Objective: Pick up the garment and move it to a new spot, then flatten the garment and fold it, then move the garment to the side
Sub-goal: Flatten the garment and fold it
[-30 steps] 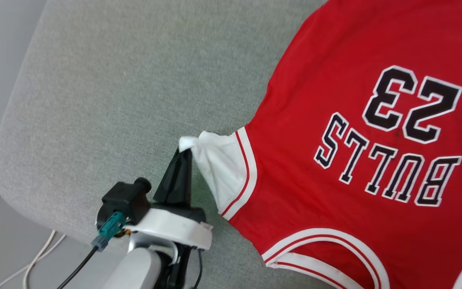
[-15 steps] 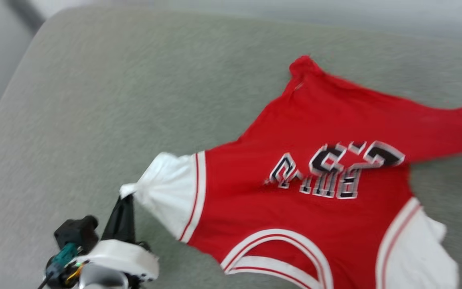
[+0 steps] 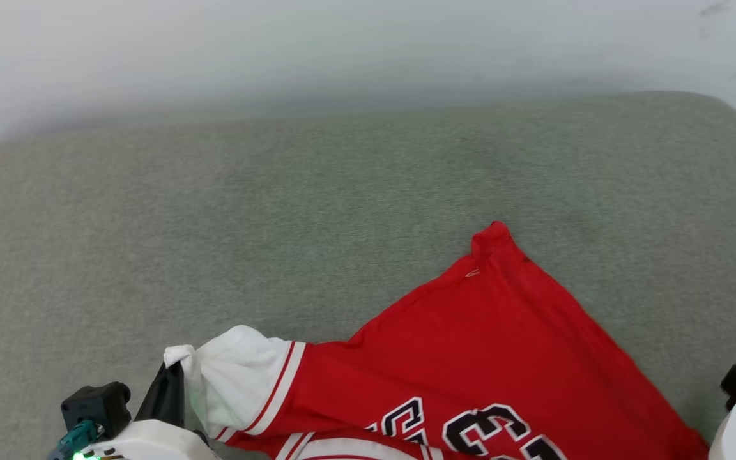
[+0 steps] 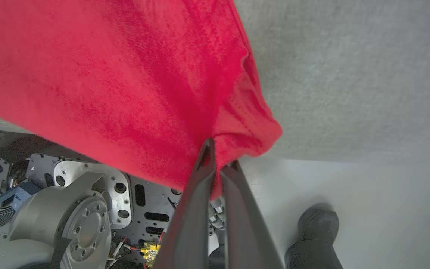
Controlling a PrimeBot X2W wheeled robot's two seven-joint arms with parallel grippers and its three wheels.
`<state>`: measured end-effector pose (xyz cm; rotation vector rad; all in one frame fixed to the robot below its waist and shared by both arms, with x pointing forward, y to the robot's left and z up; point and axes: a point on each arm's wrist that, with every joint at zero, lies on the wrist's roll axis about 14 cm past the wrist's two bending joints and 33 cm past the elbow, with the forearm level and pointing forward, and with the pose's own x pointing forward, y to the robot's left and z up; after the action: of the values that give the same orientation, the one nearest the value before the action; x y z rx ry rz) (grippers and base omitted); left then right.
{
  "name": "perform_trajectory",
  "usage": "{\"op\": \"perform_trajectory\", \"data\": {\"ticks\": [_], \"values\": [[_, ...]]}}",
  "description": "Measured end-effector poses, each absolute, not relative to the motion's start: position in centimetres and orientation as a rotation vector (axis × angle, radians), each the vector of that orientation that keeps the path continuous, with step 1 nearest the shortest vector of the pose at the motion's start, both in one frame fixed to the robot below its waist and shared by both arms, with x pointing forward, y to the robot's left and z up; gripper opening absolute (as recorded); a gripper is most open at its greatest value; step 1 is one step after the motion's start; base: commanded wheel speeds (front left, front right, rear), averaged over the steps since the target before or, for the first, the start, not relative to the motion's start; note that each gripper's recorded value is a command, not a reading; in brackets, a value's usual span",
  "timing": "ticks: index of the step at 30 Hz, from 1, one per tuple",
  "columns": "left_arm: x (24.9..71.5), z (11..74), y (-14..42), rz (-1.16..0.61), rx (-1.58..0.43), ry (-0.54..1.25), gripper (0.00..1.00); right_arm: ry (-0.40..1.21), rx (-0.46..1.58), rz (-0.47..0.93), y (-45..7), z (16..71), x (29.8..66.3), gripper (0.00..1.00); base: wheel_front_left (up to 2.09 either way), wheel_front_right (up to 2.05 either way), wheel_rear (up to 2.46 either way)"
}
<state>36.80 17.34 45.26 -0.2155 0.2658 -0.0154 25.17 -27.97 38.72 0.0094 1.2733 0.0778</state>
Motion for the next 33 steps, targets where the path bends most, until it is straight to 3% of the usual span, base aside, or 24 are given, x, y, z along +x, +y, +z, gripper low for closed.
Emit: {"op": "perform_trajectory", "data": {"ticks": [1,2,7,12,18,23,33], "values": [[37.0,45.5,17.0,-0.029,-0.209,0.263,0.0,1.271,0.047,0.071,-27.6,38.4,24.3,0.37,0.0,0.0,0.0],[37.2,45.7,16.7,-0.041,-0.207,0.261,0.0,1.261,0.079,0.065,-27.3,38.2,23.8,1.0,0.0,0.0,0.0],[37.7,45.8,15.2,-0.089,-0.187,0.281,0.0,1.077,0.129,0.047,-26.7,39.7,25.6,1.0,0.0,0.0,0.0],[38.2,45.7,14.6,-0.107,-0.177,0.292,0.0,0.687,0.096,-0.007,-28.1,44.5,32.2,1.0,0.0,0.0,0.0],[39.7,46.2,13.7,-0.129,-0.175,0.274,0.0,0.396,0.112,0.012,-27.3,48.0,39.0,1.0,0.0,0.0,0.0],[41.5,46.0,13.1,-0.143,-0.19,0.252,0.0,0.522,0.072,0.137,-23.8,45.5,43.9,1.0,0.0,0.0,0.0],[42.2,44.7,14.3,-0.088,-0.208,0.252,0.0,0.931,-0.014,0.343,-17.9,40.4,48.2,1.0,0.0,0.0,0.0]]}}
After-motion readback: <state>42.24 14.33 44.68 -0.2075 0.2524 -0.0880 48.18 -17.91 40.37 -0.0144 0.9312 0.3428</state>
